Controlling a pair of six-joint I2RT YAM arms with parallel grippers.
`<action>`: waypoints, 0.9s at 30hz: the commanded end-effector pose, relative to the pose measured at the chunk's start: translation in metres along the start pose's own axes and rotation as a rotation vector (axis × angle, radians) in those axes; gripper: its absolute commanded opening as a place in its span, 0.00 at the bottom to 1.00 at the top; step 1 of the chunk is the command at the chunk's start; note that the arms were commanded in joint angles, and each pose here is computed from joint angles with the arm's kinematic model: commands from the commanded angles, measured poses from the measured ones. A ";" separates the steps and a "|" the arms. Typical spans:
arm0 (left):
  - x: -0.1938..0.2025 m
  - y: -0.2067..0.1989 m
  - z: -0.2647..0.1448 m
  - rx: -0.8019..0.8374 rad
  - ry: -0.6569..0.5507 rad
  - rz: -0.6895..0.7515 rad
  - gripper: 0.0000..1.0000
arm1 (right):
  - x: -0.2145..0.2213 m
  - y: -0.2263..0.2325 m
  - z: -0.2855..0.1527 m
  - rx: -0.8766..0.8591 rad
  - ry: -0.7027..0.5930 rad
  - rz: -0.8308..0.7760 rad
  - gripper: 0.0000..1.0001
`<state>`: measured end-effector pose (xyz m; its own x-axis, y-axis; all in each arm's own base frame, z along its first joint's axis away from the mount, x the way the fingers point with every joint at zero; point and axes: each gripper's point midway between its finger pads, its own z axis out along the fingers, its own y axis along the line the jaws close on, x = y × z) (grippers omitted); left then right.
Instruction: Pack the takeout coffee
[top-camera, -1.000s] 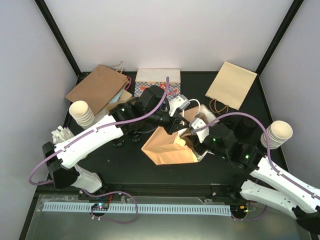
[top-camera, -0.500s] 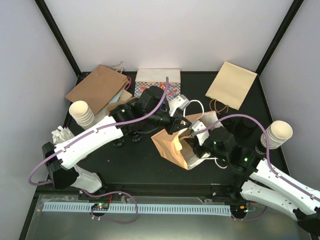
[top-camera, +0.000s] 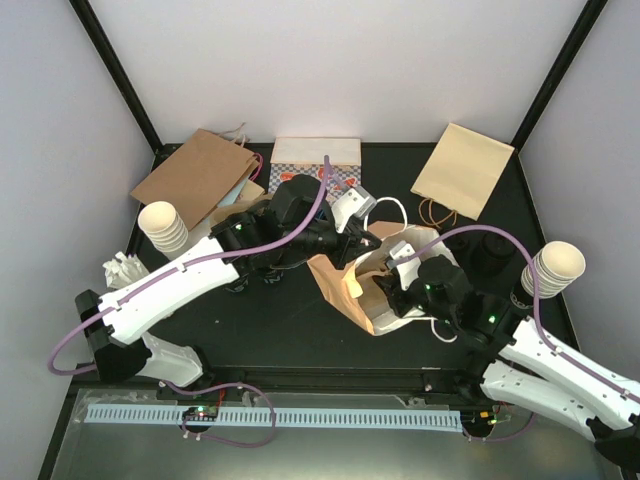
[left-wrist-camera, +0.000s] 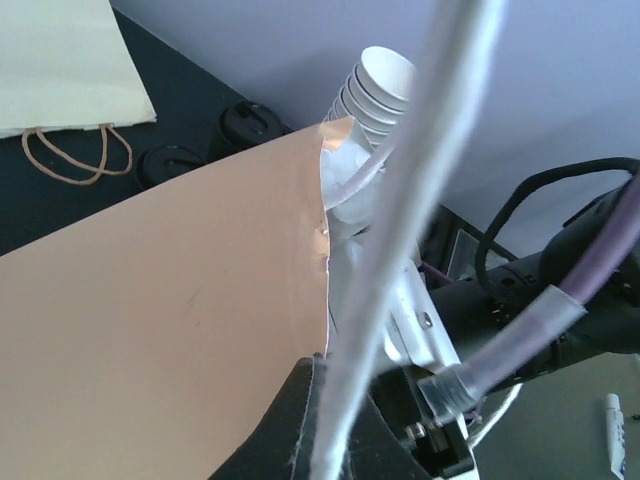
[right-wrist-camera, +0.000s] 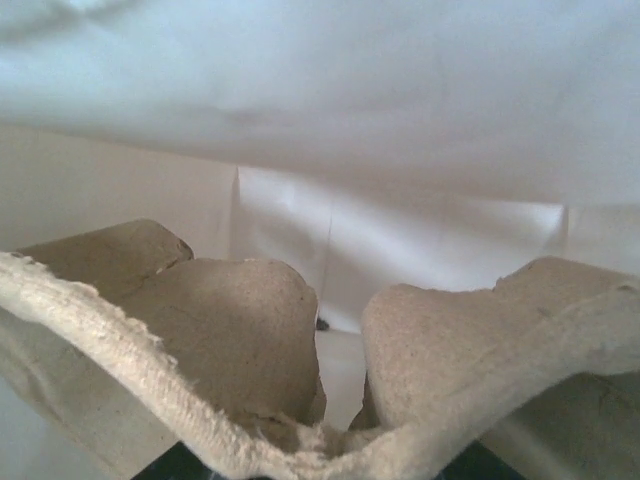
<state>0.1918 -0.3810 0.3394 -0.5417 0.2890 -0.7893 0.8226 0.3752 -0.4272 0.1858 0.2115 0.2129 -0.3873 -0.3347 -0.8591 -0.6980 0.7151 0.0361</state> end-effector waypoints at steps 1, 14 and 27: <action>-0.031 -0.015 -0.022 0.005 -0.134 0.069 0.02 | 0.008 -0.004 0.001 0.024 0.013 0.054 0.26; -0.017 -0.035 -0.008 0.094 -0.077 0.118 0.02 | 0.021 -0.003 0.029 0.046 0.150 0.040 0.26; -0.014 -0.055 -0.005 0.233 -0.111 0.079 0.02 | 0.030 -0.006 0.041 0.053 0.230 0.082 0.27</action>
<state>0.1803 -0.3891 0.3341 -0.5078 0.2861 -0.8126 0.8496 0.3223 -0.4175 0.2014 0.2180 0.1631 -0.5558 -0.4092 -0.7236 -0.6309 0.7745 0.0466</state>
